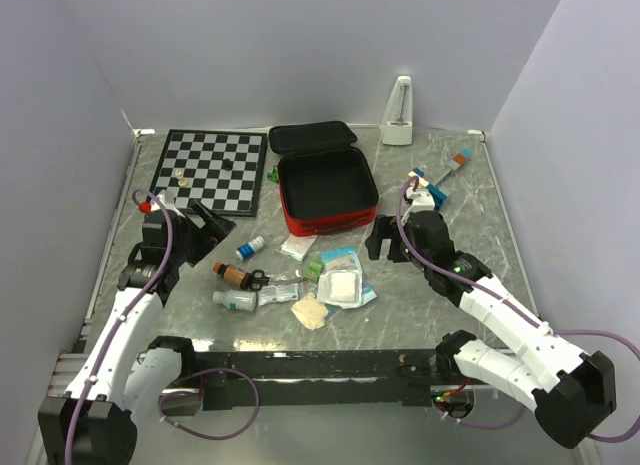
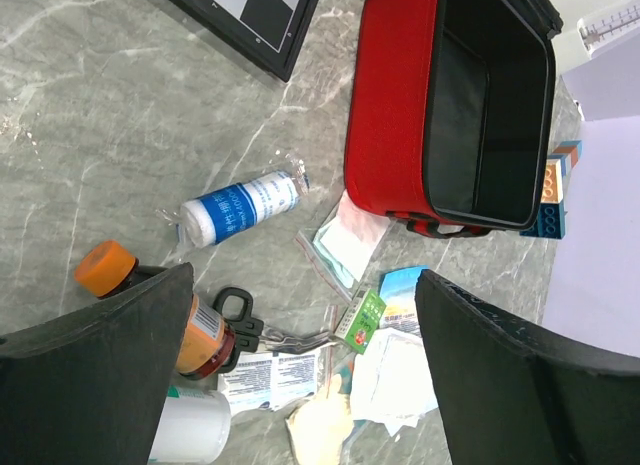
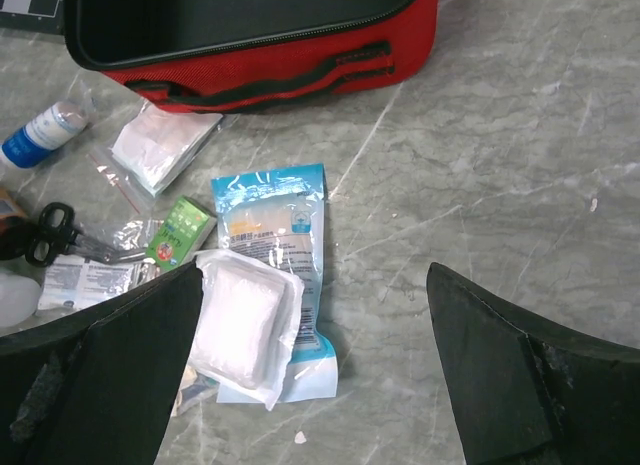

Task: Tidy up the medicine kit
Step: Adjust the medicine box at the center of the board.

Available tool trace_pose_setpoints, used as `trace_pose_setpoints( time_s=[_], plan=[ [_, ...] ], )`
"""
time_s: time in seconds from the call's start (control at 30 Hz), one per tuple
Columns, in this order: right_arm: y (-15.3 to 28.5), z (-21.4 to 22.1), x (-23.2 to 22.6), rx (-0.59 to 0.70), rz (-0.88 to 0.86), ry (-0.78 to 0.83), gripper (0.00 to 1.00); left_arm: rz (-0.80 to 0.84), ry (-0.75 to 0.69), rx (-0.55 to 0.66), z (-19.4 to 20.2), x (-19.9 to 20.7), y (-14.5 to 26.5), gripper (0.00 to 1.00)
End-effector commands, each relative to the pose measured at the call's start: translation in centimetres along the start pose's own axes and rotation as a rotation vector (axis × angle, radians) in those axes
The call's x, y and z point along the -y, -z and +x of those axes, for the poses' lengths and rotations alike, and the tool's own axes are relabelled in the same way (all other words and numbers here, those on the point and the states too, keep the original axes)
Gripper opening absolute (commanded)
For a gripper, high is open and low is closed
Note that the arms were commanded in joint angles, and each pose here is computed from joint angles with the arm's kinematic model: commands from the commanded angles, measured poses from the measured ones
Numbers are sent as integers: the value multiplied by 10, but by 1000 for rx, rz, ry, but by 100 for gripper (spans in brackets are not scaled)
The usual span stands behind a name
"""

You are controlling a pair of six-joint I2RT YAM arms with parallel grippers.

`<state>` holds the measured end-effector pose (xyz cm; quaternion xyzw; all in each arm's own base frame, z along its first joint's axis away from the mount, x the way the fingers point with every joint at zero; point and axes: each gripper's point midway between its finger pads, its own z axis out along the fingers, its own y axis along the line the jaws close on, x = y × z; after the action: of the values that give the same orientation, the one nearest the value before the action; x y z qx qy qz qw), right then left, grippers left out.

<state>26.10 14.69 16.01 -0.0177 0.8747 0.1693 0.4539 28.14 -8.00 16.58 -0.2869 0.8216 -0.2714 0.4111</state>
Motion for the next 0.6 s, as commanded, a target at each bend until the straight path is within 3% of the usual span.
trace_pose_setpoints(
  time_s=[0.0,0.4,0.57],
  plan=[
    [0,-16,-5,49,-6,-17,100,37,-9,43,-11,11,6,97],
    [-58,-89,9,92,184,-160,98,96,-16,11,5,11,12,99],
    [-102,-113,26,55,241,-142,91,99,-22,-6,11,7,13,99]
  ],
)
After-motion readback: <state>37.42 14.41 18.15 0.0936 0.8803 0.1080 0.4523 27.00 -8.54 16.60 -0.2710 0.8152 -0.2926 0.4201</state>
